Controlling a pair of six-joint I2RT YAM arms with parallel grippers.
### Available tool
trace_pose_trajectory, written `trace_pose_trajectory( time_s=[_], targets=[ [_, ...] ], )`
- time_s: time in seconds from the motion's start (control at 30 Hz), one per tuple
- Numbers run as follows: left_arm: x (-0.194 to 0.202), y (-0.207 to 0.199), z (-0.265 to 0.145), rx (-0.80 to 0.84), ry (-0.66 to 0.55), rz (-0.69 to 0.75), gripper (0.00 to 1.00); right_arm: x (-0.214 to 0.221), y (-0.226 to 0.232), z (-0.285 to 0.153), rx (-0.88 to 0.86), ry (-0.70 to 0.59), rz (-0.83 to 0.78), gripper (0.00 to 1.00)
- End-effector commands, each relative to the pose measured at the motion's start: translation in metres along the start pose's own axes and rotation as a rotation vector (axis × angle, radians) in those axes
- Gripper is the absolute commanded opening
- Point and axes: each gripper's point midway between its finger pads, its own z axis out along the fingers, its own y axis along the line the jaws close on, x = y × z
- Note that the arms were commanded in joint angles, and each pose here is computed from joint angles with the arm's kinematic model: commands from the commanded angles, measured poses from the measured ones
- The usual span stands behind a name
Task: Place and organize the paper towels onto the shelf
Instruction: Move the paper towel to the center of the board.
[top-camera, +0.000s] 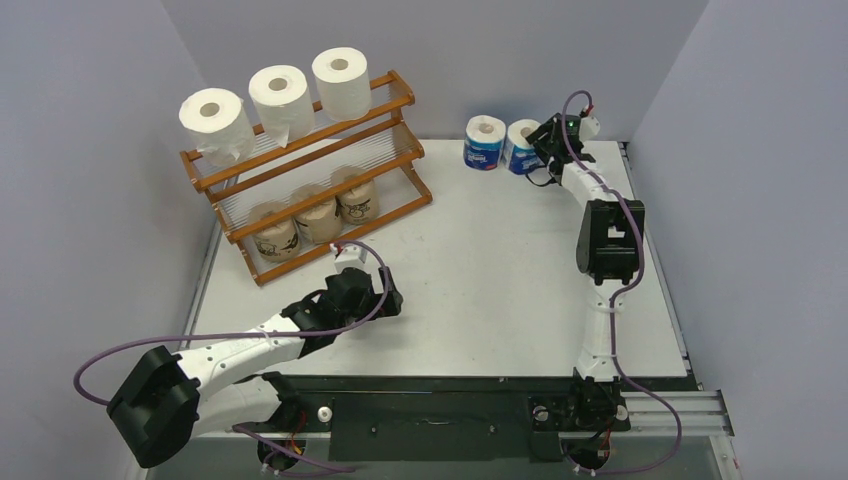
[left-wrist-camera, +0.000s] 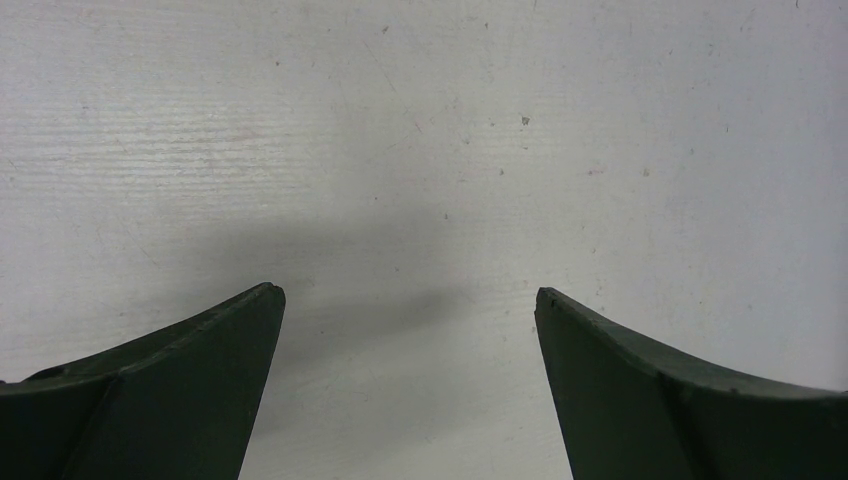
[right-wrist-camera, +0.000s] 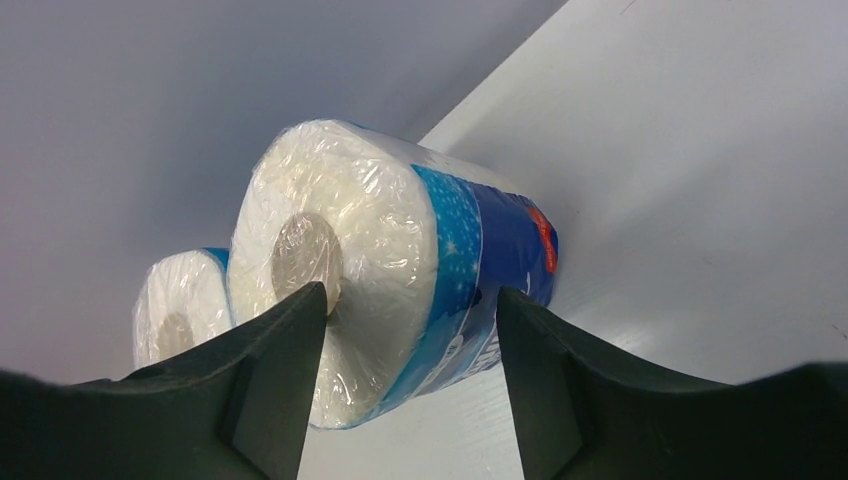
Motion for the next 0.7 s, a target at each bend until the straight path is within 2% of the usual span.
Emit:
trace_pose_trajectory(
  time_s=[0.0,0.3,0.67],
  targets=[
    [-0.020,-0.023,-0.001,0.078,-0.050,-0.013,0.96,0.026,0.002,-0.022,-0.012,0.076,-0.062,0.57],
    [-0.021,-0.025,-0.008,0.104,-0.057,-0.015,0.96,0.059,-0.030,-0.054,0.027,0.127,-0.063,0.50],
    [-0.024,-0.023,-0.024,0.143,-0.084,-0.030,0.96,0.115,-0.012,-0.120,-0.037,0.190,-0.104,0.48]
  ],
)
